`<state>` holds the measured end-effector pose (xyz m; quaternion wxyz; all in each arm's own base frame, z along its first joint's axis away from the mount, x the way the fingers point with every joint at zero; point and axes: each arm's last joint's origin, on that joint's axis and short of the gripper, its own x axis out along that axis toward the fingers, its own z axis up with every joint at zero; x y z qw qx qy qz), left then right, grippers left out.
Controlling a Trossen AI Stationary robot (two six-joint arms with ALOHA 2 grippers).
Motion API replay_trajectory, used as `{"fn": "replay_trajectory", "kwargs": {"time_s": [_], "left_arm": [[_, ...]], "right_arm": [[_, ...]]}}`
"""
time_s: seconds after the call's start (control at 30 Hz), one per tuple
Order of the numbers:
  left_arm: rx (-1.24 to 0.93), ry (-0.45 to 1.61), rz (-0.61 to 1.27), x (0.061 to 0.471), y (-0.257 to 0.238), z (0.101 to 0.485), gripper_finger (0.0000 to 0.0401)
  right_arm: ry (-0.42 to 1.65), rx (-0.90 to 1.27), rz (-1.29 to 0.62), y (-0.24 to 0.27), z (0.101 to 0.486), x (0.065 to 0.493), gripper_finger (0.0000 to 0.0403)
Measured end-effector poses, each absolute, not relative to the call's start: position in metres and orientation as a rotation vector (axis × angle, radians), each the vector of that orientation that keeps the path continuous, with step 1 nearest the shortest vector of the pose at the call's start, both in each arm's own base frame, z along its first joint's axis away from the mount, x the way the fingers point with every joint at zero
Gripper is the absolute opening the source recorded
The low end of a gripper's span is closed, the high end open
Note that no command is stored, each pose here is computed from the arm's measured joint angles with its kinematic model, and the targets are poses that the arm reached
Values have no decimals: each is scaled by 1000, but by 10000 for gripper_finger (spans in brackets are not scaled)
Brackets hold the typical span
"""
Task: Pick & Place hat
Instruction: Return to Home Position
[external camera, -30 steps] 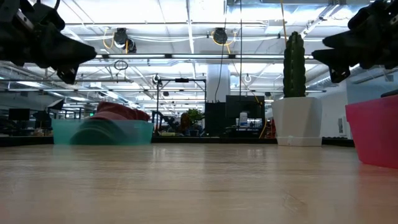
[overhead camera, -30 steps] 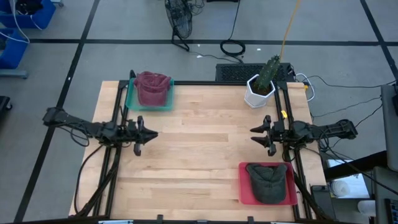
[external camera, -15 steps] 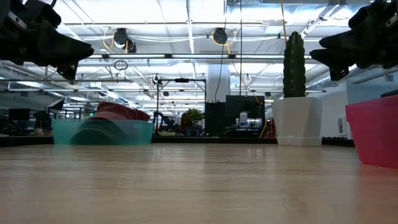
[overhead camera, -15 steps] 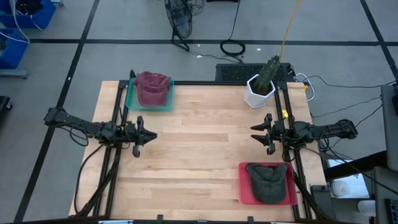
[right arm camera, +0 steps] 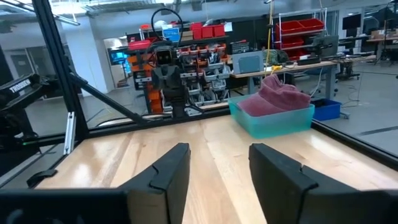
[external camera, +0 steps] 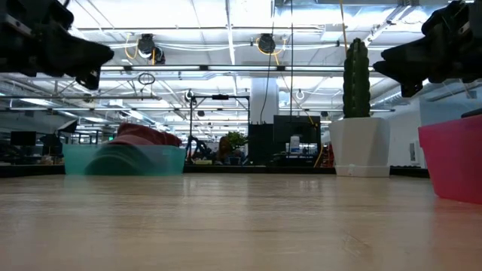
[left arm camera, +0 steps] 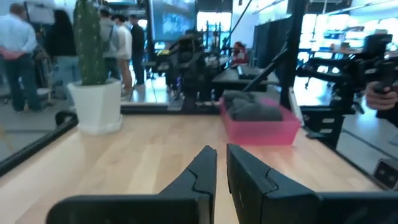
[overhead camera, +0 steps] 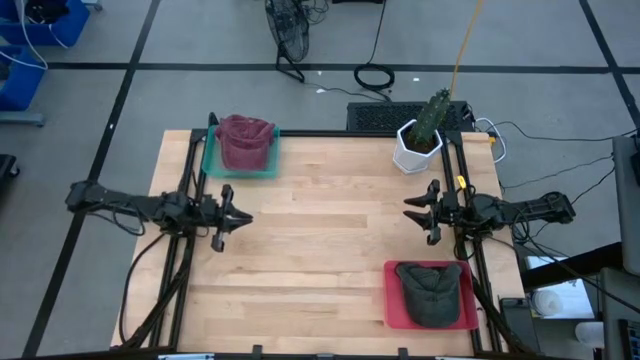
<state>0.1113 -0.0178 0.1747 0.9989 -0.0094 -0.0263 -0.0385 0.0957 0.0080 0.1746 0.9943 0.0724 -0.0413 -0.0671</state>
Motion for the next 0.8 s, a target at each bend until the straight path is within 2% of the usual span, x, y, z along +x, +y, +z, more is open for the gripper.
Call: {"fn": "replay_trajectory", "kwargs": {"time_s": [0.43, 0.57, 0.8], "left_arm": [[-77, -7, -23, 113, -5, 170, 41], [-76, 17, -22, 113, -5, 168, 9], [-80, 44, -23, 113, -5, 165, 4]], "right_arm": [[-77, 134, -132, 8, 174, 96, 58], [-71, 121, -135, 8, 173, 96, 11], [-65, 122, -137, 8, 173, 96, 1]]}}
